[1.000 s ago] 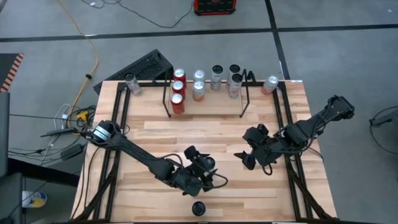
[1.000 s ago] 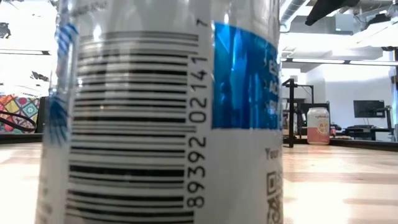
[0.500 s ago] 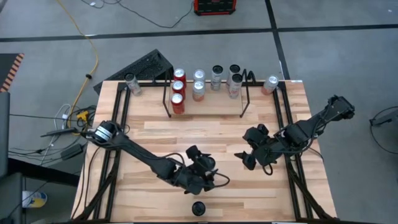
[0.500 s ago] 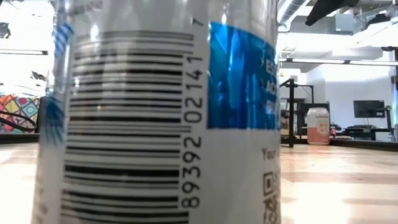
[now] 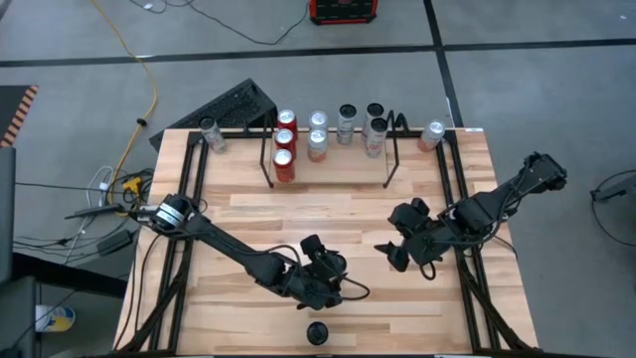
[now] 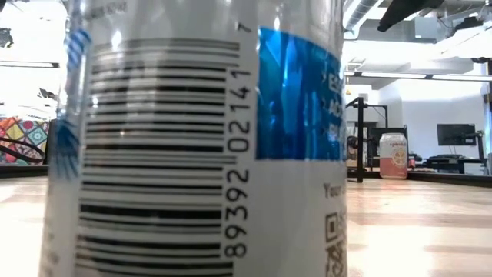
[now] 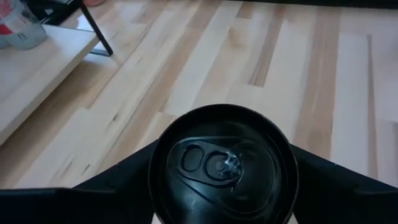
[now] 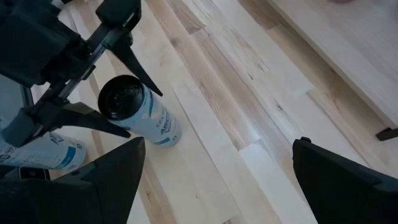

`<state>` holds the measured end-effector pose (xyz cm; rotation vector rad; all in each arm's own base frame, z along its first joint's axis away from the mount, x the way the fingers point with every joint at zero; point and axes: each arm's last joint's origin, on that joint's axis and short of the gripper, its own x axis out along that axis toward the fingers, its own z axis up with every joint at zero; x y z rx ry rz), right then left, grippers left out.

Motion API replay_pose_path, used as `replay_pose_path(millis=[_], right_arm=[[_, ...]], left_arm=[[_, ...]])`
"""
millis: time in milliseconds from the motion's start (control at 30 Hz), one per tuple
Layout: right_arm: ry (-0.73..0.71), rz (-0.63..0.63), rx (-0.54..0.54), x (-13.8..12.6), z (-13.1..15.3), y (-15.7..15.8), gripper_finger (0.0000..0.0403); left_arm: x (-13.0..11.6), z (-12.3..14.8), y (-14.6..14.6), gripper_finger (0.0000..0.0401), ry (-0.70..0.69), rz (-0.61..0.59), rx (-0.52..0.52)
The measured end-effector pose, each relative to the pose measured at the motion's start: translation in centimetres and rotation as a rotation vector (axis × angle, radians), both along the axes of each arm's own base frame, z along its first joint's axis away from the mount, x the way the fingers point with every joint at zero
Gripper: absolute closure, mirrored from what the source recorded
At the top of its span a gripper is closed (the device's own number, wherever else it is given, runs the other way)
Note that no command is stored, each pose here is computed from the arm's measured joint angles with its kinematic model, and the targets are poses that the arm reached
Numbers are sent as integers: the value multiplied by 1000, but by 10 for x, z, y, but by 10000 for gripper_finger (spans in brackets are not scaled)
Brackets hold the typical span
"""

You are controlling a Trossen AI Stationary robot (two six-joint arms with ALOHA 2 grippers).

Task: Place canned beverage on shelf
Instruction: Put the top white blue soda can on the shelf aligned with the other white blue soda can

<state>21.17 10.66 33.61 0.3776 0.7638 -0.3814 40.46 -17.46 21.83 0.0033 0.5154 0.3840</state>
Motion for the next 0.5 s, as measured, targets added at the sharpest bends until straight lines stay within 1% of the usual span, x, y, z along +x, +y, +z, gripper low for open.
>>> replay_pose_path(millis=[100, 233, 267, 333, 400, 500], right_arm=[[0, 0, 0, 0, 0, 0, 19], [0, 0, 0, 0, 0, 0, 19], [0, 0, 1, 0, 0, 0, 19], [0, -1, 1, 0, 0, 0, 19], [0, 0, 1, 0, 0, 0, 19], [-1, -1, 2, 0, 0, 0, 19]], left_arm=[[0, 0, 1, 158, 22, -14, 28], [-3, 3, 4, 159, 83, -72, 121], [-3, 5, 4, 159, 100, -108, 147], [-4, 11, 6, 159, 145, -234, 199], [-5, 19, 11, 159, 188, -395, 223], [-8, 37, 32, 159, 211, -551, 160]])
